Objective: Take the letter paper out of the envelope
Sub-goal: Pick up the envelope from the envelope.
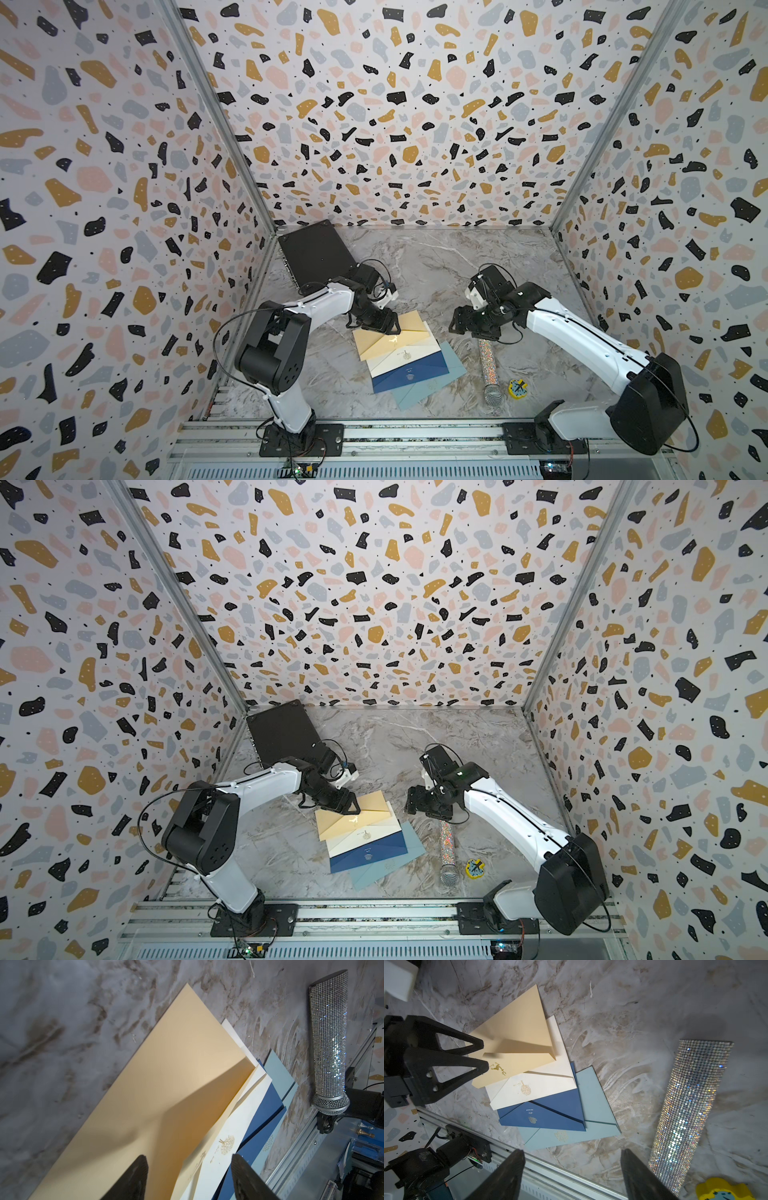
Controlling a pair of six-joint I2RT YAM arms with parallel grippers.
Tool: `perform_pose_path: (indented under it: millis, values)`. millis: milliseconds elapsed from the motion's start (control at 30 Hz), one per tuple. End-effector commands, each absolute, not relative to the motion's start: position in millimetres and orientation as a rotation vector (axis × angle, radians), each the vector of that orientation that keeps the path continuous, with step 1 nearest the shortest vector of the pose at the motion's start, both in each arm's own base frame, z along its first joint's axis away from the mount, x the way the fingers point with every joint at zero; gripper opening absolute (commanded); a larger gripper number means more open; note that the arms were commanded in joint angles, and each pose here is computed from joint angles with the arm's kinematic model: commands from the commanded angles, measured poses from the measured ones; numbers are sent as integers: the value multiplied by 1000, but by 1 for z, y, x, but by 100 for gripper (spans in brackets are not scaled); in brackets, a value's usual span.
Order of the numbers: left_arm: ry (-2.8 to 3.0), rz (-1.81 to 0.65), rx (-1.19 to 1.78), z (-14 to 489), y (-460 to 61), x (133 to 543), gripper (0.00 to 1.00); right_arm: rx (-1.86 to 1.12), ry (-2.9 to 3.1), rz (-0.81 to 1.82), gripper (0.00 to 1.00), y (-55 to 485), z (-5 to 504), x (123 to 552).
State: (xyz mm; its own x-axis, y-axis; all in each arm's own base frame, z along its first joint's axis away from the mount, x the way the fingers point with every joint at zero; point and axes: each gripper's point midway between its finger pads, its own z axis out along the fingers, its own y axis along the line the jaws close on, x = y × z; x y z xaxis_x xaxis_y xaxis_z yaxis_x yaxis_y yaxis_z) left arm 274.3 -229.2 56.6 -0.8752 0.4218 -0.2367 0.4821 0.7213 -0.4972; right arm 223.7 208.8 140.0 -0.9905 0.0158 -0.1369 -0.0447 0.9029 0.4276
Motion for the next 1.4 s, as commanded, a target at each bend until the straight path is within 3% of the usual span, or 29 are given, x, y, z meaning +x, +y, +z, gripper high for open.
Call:
perform_pose_path:
  millis: [0,267,400,533,700,1033,1200,1367]
  values:
    - [2753,-871,864,58,-248,276,62,-17,2911,691,76,208,146,221]
    - [2761,-856,904,53,-255,274,40,25,2916,706,75,206,140,221]
    - [2767,-831,905,55,-257,275,15,41,2919,704,74,204,137,222]
    - [2729,-782,810,80,-259,290,0,44,2909,701,72,203,137,226]
    - [2667,-696,589,135,-261,328,0,0,2835,672,70,201,150,239]
    - [2651,-515,-185,217,-238,387,0,-222,2309,597,64,208,216,285]
    - [2659,-486,-458,244,-230,391,0,-364,2064,569,67,232,250,293]
    - [2642,-481,-614,264,-224,388,0,-594,1902,505,77,277,269,283]
